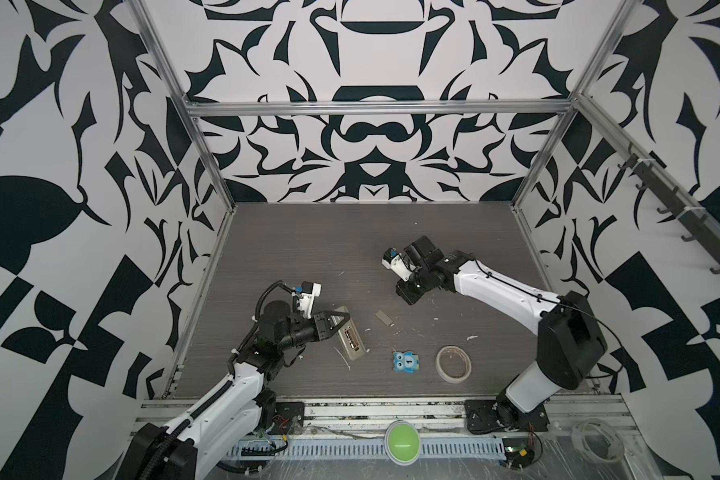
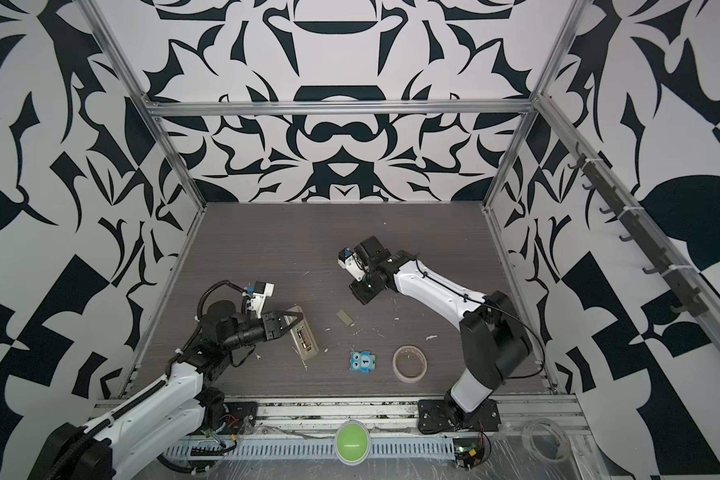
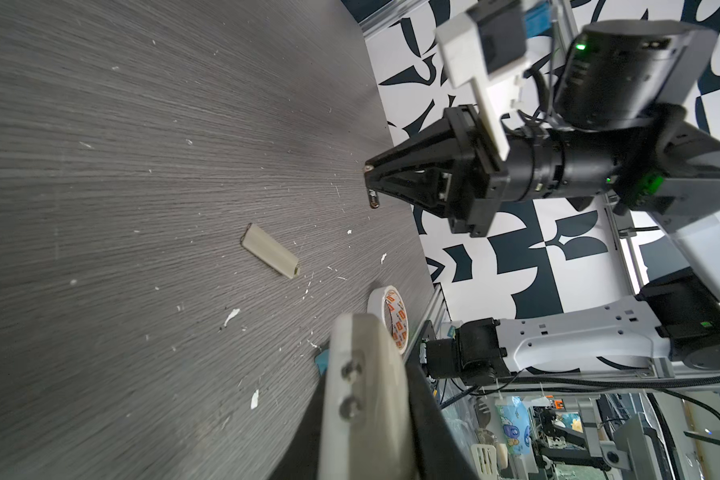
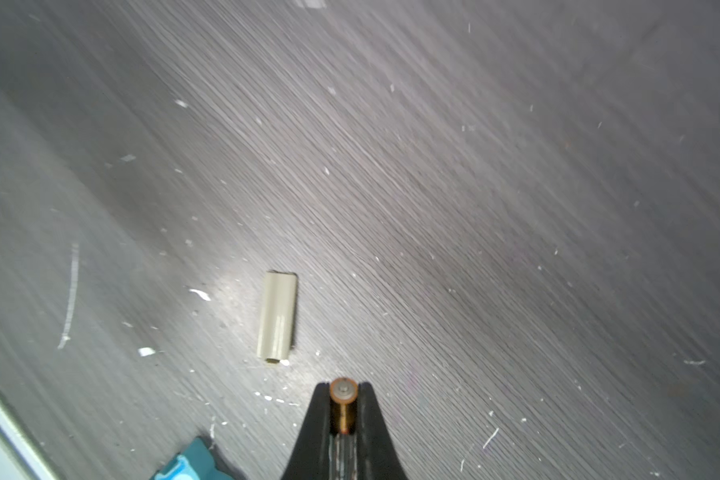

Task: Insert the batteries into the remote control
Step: 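Lift the battery with the right gripper toward the left-held remote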

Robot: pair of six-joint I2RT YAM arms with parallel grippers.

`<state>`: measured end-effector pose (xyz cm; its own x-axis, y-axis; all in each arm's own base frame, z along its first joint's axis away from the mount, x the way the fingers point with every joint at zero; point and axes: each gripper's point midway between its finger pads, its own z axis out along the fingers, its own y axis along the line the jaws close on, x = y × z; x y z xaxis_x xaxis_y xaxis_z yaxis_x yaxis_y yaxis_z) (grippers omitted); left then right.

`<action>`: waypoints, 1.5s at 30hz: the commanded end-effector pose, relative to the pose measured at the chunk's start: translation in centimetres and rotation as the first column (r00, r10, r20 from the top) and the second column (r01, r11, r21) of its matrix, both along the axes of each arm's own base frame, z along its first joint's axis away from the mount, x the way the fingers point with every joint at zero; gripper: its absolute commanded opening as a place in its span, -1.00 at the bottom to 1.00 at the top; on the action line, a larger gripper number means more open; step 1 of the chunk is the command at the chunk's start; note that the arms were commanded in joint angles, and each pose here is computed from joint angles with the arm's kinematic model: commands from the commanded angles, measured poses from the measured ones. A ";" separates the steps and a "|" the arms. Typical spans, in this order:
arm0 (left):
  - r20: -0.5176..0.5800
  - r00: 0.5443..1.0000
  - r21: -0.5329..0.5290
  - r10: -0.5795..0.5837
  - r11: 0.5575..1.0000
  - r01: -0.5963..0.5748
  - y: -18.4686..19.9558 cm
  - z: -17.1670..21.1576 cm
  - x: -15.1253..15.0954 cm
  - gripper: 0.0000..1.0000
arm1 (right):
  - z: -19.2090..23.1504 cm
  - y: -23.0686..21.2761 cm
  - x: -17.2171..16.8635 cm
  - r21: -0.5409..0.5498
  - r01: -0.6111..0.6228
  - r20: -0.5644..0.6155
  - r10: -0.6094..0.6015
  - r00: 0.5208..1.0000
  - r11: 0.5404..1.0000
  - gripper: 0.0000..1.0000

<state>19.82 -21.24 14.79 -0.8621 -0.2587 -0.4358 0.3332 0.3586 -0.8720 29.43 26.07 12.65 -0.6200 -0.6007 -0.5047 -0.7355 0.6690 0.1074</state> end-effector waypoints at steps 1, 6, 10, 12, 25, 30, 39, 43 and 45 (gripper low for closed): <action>0.069 0.998 -0.035 0.001 0.999 0.001 -0.3 2.5 0.8 -1.00 | 3.5 1.8 -0.7 0.123 -0.053 0.081 0.044 0.996 0.991 -1.00; 0.074 0.997 -0.036 0.001 0.999 0.002 -0.3 2.8 0.7 -1.00 | 6.0 2.9 -2.1 0.230 -0.102 0.128 0.074 0.989 0.968 -1.00; 0.080 0.997 -0.036 0.004 0.999 -0.002 -0.2 2.8 0.7 -1.00 | 7.9 3.8 -3.6 0.313 -0.168 0.174 0.118 0.978 0.935 -1.00; 0.082 0.997 -0.038 0.010 0.999 -0.007 -0.2 2.8 0.8 -1.00 | 8.7 4.3 -4.5 0.353 -0.206 0.201 0.141 0.969 0.913 -1.00; 0.084 0.996 -0.059 0.030 0.998 -0.025 -0.2 3.0 1.2 -1.00 | 12.2 7.8 -10.0 0.503 -0.368 0.331 0.219 0.918 0.782 -1.00; 0.091 0.995 -0.066 0.037 0.997 -0.031 -0.1 3.3 1.3 -1.00 | 12.5 8.8 -11.1 0.529 -0.391 0.353 0.224 0.909 0.753 -1.00; 0.092 0.995 -0.081 0.042 0.996 -0.035 0.0 3.6 1.2 -1.00 | 12.5 10.7 -12.3 0.573 -0.428 0.360 0.254 0.898 0.699 -1.00; 0.094 0.995 -0.087 0.042 0.996 -0.034 0.0 3.9 1.1 -1.00 | 11.8 11.2 -12.3 0.573 -0.433 0.361 0.260 0.896 0.696 -1.00; 0.093 0.995 -0.089 0.041 0.995 -0.033 -0.1 3.9 1.1 -1.00 | 11.4 11.4 -12.3 0.574 -0.434 0.359 0.263 0.895 0.695 -1.00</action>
<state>20.75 -21.31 17.25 -0.8291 -0.3134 -0.4630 0.3672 0.3193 -0.8736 17.21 36.81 22.55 -0.2750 -0.3031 -0.9124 -0.9508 0.2264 0.2114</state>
